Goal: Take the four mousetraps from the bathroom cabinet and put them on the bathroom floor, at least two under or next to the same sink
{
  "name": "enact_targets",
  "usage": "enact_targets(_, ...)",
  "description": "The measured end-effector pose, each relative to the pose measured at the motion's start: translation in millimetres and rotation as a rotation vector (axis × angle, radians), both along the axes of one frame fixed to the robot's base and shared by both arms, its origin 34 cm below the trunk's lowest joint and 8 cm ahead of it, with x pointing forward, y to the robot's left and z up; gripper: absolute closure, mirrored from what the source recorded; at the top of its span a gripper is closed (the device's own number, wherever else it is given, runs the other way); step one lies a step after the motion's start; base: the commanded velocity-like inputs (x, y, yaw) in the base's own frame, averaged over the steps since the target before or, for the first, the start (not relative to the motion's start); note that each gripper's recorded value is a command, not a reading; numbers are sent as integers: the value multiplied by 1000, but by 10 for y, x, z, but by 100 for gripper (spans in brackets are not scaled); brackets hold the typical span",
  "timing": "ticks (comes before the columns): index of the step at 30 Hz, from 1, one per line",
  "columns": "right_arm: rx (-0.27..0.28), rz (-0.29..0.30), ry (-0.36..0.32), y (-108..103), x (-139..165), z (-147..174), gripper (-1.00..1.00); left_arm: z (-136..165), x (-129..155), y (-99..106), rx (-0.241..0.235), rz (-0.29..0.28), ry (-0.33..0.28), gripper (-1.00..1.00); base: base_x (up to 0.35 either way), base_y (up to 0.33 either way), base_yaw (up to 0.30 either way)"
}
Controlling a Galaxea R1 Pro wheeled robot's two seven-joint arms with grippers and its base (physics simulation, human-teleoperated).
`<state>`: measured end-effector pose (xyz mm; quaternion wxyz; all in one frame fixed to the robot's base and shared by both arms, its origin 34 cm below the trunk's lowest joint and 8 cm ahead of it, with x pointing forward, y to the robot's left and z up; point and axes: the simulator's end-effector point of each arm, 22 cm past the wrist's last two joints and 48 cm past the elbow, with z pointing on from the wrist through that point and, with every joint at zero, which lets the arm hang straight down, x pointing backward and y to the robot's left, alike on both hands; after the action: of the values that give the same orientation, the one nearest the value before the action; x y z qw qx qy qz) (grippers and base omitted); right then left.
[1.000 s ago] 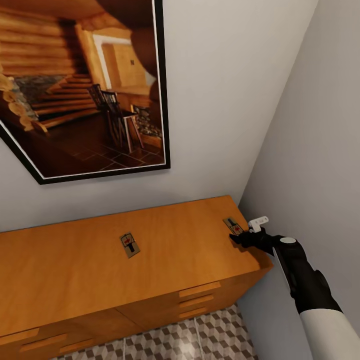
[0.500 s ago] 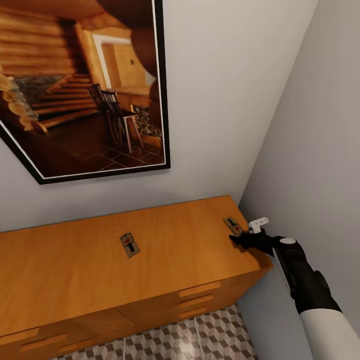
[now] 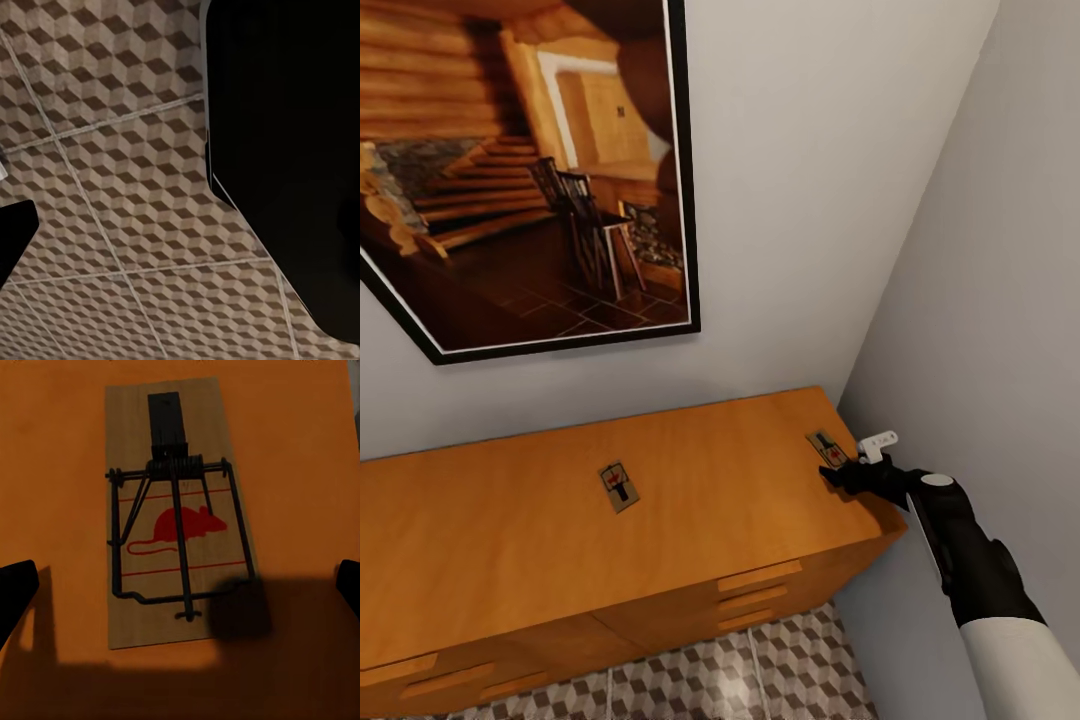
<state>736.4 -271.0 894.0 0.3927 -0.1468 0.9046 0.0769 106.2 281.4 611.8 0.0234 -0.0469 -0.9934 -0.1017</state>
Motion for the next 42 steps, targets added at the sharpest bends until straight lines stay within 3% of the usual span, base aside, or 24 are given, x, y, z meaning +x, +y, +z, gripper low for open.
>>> enact_targets(28, 2, -1, -3, -3, 8, 1, -100, 2, -30, -11, -1, 0, 7, -100, 0, 0, 0)
enact_targets(29, 3, -1, -2, -3, 8, 1, 100, 2, -31, -11, -1, 0, 7, -100, 0, 0, 0)
enact_targets(42, -6, 10, -19, -4, 21, -7, 100, 2, -32, -8, -1, 0, 7, -100, 0, 0, 0)
